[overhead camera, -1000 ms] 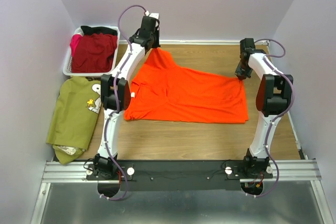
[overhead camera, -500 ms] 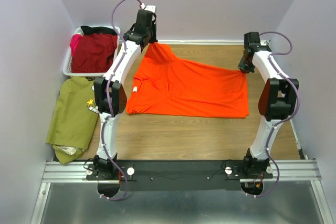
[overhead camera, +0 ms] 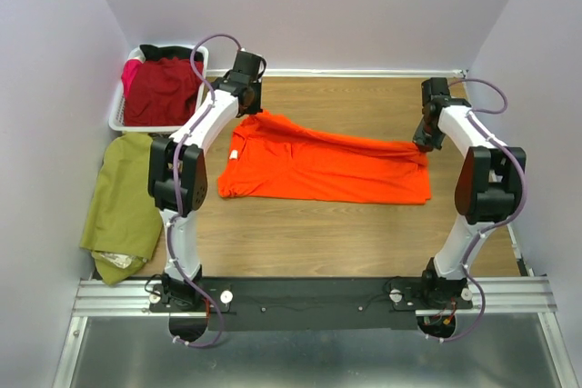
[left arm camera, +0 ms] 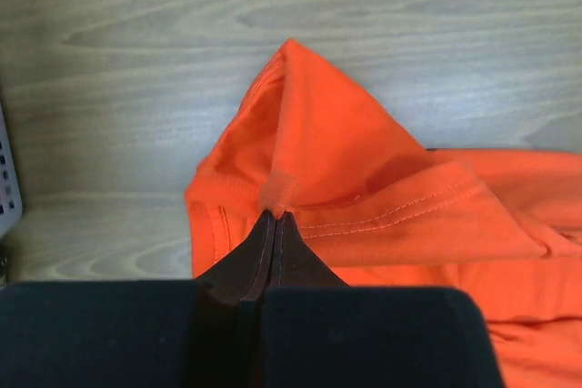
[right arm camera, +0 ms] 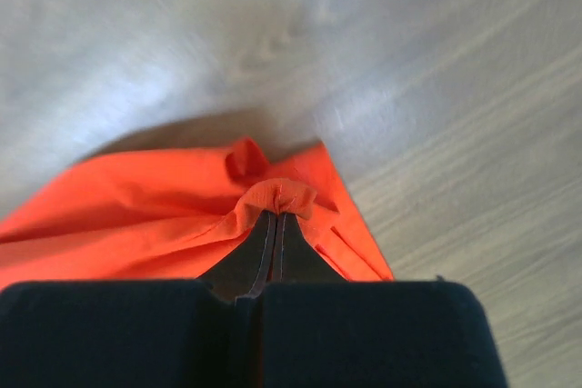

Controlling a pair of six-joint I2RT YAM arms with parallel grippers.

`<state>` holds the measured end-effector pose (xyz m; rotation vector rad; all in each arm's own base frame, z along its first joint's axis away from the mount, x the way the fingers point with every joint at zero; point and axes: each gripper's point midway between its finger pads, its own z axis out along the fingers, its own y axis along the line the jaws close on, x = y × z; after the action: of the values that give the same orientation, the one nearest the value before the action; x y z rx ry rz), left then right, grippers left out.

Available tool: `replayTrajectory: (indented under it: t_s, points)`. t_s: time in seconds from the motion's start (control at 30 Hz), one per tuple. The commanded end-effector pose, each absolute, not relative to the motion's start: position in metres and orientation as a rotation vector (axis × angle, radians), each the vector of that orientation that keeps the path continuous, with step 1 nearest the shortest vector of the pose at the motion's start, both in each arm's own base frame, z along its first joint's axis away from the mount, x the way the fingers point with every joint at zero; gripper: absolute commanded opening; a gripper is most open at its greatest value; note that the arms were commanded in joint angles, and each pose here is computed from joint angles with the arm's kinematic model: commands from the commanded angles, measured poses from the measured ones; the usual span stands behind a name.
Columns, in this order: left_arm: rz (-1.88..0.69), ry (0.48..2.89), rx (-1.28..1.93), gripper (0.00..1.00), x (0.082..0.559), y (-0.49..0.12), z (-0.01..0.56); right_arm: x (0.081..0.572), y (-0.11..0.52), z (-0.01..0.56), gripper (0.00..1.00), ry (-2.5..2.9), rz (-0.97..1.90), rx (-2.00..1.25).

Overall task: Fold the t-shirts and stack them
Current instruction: Fold the other side of the tshirt into a rectangle

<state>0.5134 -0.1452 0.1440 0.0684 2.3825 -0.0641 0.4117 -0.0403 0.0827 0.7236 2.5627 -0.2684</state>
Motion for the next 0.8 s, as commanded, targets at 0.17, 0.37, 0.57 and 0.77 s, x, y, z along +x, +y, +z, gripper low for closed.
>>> replayTrajectory:
  t_s: [0.17,0.37,0.57,0.77]
  points:
    - [-0.060,2.359,0.017,0.00,0.480,-0.129,0.176,0.385,-0.044,0.071,0.01,2.599,-0.305,0.765]
    - [-0.049,2.408,-0.004,0.00,0.455,-0.121,0.165,0.384,-0.044,0.071,0.01,2.602,-0.303,0.759]
    - [-0.100,2.470,-0.002,0.00,0.425,-0.127,0.148,0.382,-0.039,0.070,0.03,2.622,-0.267,0.745]
    - [-0.079,2.569,-0.010,0.00,0.394,-0.127,0.115,0.356,-0.032,0.060,0.27,2.698,-0.253,0.743]
